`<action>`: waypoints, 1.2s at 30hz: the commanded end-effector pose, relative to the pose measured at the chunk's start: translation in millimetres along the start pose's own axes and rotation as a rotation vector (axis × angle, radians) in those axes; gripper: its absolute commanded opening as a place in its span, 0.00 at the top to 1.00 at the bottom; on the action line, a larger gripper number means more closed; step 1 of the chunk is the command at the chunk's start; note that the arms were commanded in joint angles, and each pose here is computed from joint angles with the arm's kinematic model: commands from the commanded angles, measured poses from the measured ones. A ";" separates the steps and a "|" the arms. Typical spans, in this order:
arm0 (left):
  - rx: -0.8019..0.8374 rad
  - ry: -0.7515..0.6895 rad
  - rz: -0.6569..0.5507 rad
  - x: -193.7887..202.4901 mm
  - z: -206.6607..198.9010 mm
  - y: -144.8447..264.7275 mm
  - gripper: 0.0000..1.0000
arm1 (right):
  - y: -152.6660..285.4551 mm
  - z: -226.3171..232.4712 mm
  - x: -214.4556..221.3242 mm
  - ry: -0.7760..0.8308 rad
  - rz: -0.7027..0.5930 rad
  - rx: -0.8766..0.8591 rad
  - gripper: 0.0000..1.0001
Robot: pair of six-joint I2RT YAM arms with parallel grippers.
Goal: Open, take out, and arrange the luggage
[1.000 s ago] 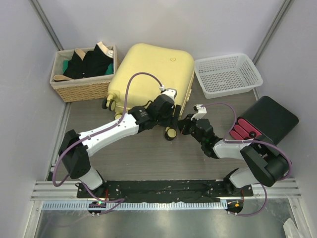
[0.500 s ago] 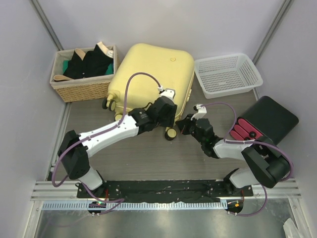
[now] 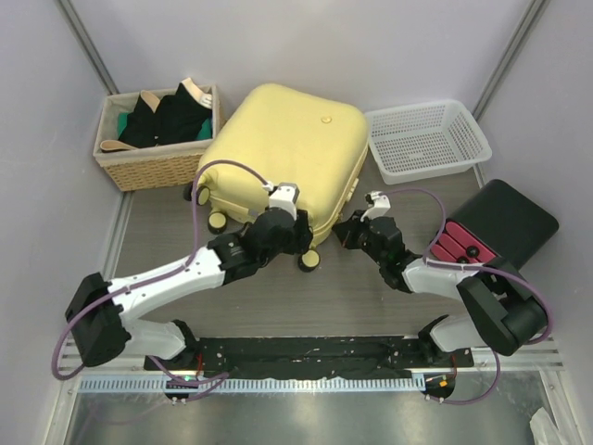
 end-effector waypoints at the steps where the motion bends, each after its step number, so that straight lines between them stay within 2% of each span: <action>1: -0.252 0.001 -0.045 10.0 55.8 32.5 1.00 | -3.8 -20.6 -25.4 0.001 -0.082 0.147 0.99; 6: -0.351 0.038 -0.118 14.7 86.0 61.5 1.00 | -3.1 -27.4 -31.7 0.012 -0.086 0.188 0.99; 14: -0.410 0.223 -0.424 2.2 131.0 120.3 1.00 | -2.4 -50.6 -50.3 0.012 -0.105 0.264 0.99; 17: -0.419 0.275 -0.496 1.6 144.2 136.8 1.00 | -3.1 -58.7 -58.0 0.001 -0.106 0.272 0.99; 21: -0.435 0.287 -0.522 3.4 154.2 150.0 1.00 | -3.2 -76.8 -70.6 -0.014 -0.118 0.310 0.99; 27: -0.459 0.261 -0.509 4.7 160.2 159.0 1.00 | 2.7 -79.0 -79.0 0.014 -0.145 0.333 0.99; 32: -0.480 0.231 -0.514 -0.7 162.3 166.7 1.00 | 6.8 -97.9 -86.3 0.052 -0.122 0.428 0.99; 36: -0.476 0.212 -0.504 -2.1 160.2 165.7 1.00 | 2.0 -114.3 -88.1 0.000 -0.091 0.416 0.99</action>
Point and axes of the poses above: each gripper's point midway between its finger pads, its own y axis back along the fingers, its own z axis along the line the jaws close on, x = y × z, the point moved 7 cm from there along y, back along the fingers, and after that the axes turned 4 degrees about y, right-handed, at the moved point
